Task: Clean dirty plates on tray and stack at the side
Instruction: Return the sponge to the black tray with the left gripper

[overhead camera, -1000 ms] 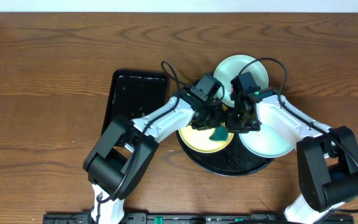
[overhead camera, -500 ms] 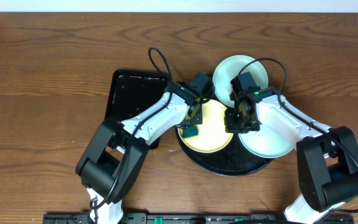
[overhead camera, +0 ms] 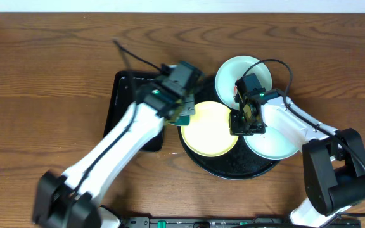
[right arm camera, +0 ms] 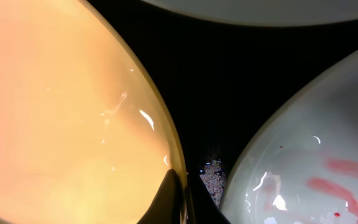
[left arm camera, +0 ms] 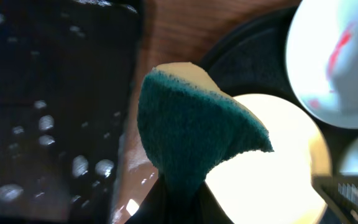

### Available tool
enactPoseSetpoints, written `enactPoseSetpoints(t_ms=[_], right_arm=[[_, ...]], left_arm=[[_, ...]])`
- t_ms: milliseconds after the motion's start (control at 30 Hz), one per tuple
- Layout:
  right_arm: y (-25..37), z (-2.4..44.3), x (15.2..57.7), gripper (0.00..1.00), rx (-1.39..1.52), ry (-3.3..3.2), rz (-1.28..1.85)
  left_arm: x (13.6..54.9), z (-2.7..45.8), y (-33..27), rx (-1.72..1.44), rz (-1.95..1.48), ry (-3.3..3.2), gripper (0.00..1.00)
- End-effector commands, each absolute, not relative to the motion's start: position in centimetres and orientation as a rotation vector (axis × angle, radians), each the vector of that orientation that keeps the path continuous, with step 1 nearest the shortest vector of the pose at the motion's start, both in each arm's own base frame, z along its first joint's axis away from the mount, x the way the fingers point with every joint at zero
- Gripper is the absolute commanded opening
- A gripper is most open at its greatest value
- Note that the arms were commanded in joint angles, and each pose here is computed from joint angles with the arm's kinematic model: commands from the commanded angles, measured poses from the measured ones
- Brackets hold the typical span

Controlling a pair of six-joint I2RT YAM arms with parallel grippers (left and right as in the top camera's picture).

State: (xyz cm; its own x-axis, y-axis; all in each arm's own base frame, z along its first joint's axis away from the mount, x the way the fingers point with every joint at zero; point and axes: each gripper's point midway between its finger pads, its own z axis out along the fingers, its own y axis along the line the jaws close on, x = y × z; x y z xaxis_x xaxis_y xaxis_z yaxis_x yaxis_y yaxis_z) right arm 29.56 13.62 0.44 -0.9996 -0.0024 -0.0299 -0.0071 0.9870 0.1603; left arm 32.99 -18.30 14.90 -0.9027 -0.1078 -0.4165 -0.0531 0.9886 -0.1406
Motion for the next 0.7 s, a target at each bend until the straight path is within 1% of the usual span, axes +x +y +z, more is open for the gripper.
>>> enactPoseSetpoints(t_ms=[0,100,267,333,433,467,500,533,600,667], right_arm=[[12.1,-0.8,28.8,0.01,-0.023,3.14,0.133],[12.3,-0.8,29.3,0.01,-0.086,3.113,0.145],[13.1,-0.4,29.5,0.01,-0.136,3.105,0.212],[13.3,0.2,29.6,0.01,-0.137,3.096,0.227],[13.0,1.6,29.9,0.01,-0.136,3.057,0.211],[12.8,2.1,30.0,0.01,-0.135,3.041,0.189],[12.4,2.8,30.2,0.01,-0.132,3.019,0.16],[12.0,3.7,30.5,0.01,-0.128,2.987,0.128],[11.4,5.4,31.0,0.01,-0.121,2.926,0.091],[10.8,7.5,31.4,0.01,-0.109,2.858,0.06]], left_arm=[[33.1,16.9,-15.5,-0.106,-0.152,2.675,0.07],[33.2,16.0,-12.0,-0.122,-0.07,2.719,0.07],[33.1,11.2,-7.0,-0.285,0.027,2.804,0.08],[33.3,9.5,-5.9,-0.332,0.03,2.828,0.08],[33.4,8.5,-5.8,-0.338,-0.05,2.862,0.08],[33.5,8.6,-5.9,-0.341,-0.08,2.864,0.15],[33.5,8.8,-6.0,-0.345,-0.116,2.862,0.24],[33.6,9.2,-6.2,-0.351,-0.153,2.856,0.28],[33.7,10.0,-6.7,-0.346,-0.22,2.841,0.39],[33.7,10.9,-7.0,-0.338,-0.261,2.818,0.45]])
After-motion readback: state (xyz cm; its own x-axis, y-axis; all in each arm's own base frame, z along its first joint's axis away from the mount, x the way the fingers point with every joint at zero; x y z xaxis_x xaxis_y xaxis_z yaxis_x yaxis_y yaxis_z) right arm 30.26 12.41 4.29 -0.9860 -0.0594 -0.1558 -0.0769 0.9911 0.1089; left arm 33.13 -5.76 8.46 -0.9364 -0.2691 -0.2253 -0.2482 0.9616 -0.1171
